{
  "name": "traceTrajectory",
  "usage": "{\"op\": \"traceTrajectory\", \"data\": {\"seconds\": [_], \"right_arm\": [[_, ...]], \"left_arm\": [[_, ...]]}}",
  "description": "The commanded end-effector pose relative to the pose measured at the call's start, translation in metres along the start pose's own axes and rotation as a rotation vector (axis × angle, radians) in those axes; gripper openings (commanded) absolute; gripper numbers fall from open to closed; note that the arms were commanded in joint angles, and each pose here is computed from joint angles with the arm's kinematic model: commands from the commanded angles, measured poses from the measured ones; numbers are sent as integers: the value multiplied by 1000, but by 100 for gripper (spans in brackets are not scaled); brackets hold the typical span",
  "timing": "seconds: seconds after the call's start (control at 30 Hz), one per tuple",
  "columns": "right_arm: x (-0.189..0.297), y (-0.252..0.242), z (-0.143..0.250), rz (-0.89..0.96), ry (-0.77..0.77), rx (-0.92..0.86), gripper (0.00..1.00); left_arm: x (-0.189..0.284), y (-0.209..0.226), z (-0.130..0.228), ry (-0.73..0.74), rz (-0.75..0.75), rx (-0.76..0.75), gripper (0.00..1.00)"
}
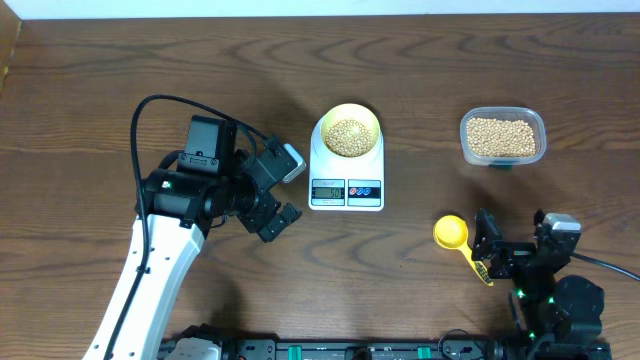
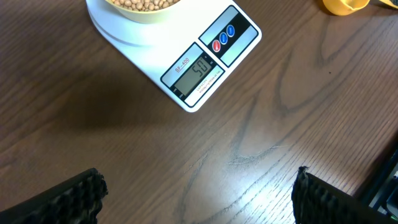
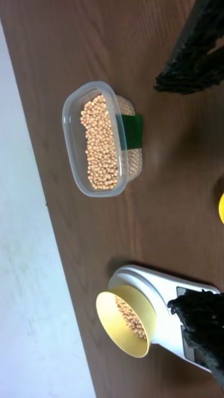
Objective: Scoop item into bowl and weigh 50g on scale
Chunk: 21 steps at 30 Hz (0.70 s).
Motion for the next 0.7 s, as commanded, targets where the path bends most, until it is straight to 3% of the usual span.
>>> {"op": "traceTrajectory", "data": {"seconds": [0.0, 0.67], "right_arm": [[0, -5, 0, 53, -8, 23, 99], [6, -5, -7, 56, -60, 18, 99]], "left_arm": [[5, 1, -5, -19, -8, -20, 98], [5, 1, -5, -19, -8, -20, 98]]}}
Point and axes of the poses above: each gripper's point midway between its finger pads, its own x axis back along the fingers, its own y axis along the line the jaws close on, z = x × y, the point moved 4 cm from there along x, back along the fingers, and after that the axes turned 14 degrees about x, right-handed, at the moved point
